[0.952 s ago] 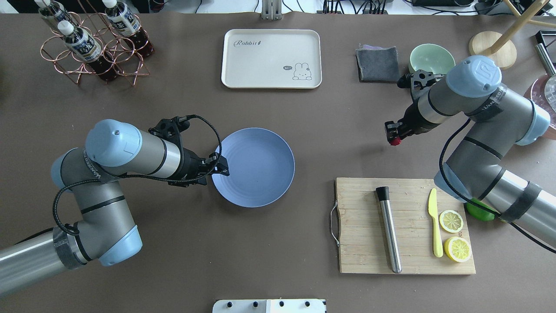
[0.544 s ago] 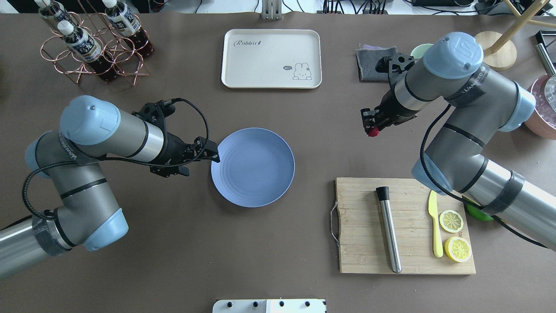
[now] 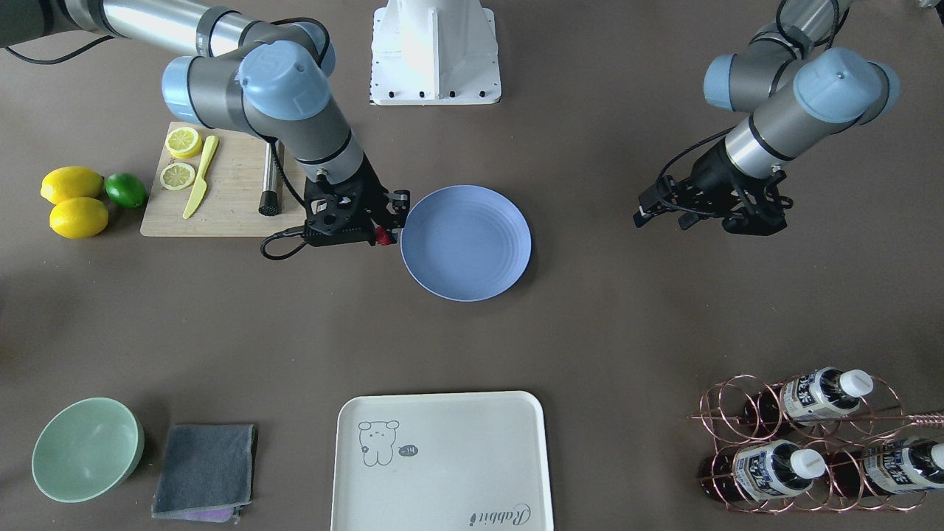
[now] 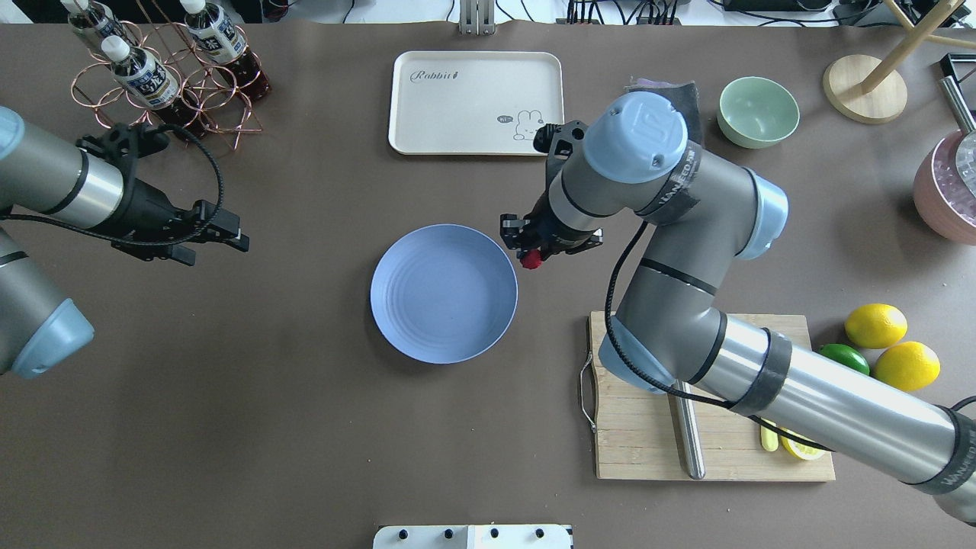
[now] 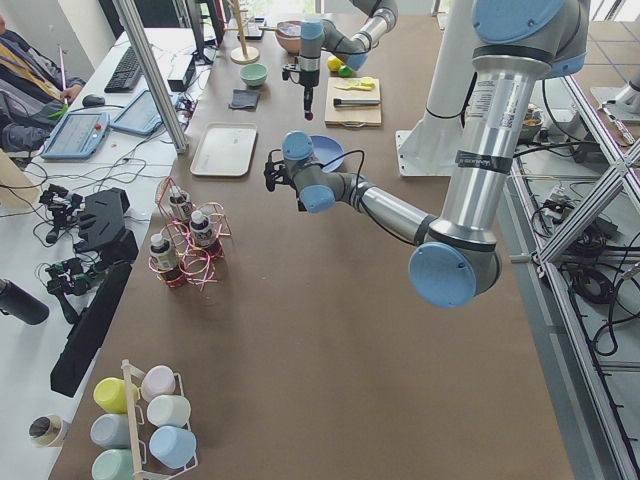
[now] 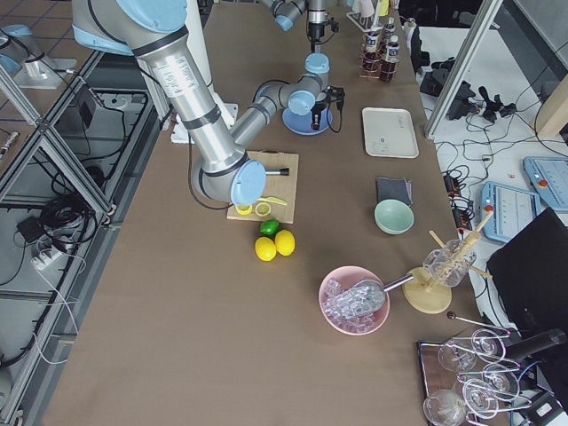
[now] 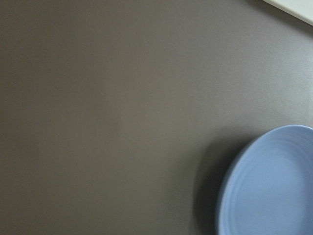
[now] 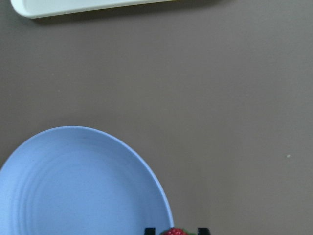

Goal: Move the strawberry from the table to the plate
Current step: 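Carry the strawberry over the blue plate with the right gripper while the left gripper withdraws, then lower the strawberry onto the plate and open the right gripper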

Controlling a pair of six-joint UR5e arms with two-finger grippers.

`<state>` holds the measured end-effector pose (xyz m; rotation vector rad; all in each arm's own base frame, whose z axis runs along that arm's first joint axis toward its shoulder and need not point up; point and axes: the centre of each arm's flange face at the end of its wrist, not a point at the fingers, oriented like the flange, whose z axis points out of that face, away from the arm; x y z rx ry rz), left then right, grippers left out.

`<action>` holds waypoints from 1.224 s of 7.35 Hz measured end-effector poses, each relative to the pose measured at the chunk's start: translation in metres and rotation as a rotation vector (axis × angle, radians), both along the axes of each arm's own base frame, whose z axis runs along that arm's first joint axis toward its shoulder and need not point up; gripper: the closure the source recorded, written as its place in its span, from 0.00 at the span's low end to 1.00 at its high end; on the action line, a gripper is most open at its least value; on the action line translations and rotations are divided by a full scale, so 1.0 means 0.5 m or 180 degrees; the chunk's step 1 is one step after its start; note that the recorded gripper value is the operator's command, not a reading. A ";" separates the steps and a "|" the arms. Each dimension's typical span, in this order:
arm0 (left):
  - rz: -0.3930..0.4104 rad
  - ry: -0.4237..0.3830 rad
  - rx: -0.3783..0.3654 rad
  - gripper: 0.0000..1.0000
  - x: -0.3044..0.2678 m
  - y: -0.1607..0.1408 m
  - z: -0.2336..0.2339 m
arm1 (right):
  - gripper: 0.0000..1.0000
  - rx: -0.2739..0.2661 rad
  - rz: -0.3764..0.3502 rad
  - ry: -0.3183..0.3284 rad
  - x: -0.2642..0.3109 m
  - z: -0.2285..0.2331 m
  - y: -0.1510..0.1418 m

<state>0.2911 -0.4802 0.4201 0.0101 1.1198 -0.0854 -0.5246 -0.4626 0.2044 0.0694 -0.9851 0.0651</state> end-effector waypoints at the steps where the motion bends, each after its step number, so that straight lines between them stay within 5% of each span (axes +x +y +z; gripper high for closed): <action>1: 0.0041 -0.0044 0.0077 0.03 -0.050 -0.008 0.042 | 1.00 -0.0036 0.0032 0.0011 -0.061 -0.026 0.027; 5: 0.0082 -0.0087 0.0174 0.03 -0.189 -0.027 0.144 | 1.00 -0.0034 0.0148 0.0129 -0.230 -0.062 0.082; 7: 0.0077 -0.0082 0.0174 0.03 -0.203 -0.027 0.151 | 0.01 -0.0041 0.0182 0.0146 -0.243 -0.062 0.081; 9: 0.0078 -0.0082 0.0175 0.03 -0.204 -0.027 0.153 | 0.00 -0.0047 0.0189 0.0156 -0.245 -0.059 0.079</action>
